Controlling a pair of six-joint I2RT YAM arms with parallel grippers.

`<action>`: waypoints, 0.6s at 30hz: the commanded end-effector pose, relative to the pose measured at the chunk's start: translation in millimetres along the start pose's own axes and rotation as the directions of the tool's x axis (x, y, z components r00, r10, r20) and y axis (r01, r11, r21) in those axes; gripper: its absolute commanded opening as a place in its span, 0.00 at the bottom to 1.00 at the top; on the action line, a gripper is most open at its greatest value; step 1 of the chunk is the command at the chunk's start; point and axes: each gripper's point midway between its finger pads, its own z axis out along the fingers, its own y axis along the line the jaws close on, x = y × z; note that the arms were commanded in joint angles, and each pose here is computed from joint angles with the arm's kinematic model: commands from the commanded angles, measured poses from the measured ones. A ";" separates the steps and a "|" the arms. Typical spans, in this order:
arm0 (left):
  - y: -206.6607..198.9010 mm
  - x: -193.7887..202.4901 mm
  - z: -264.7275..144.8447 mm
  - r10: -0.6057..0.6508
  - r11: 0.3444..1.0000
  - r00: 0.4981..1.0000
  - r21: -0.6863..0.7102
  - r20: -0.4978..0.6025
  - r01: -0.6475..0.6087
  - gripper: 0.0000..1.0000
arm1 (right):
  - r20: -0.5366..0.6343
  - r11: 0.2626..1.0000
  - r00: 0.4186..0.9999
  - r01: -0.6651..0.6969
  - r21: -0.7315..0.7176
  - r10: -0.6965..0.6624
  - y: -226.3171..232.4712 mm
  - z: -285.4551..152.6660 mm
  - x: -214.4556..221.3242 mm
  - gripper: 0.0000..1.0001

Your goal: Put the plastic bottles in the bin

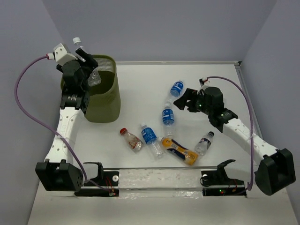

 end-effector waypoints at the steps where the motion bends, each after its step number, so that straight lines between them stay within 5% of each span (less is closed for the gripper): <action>1: -14.6 -26.2 -9.1 -0.077 0.995 0.994 0.073 0.082 0.071 0.99 | 0.139 0.996 0.987 0.066 0.062 -0.074 2.4 26.5 -51.5 0.90; 10: -28.2 -59.7 -74.5 -0.106 0.974 0.987 0.212 0.125 0.077 0.99 | 0.108 0.924 0.989 0.052 0.378 -0.100 -55.2 98.4 -82.6 0.94; 18: -90.1 -55.8 -170.9 -0.095 0.780 0.995 0.622 0.013 0.066 0.99 | 0.048 0.815 0.994 0.054 0.577 -0.100 -103.1 139.7 -81.5 0.99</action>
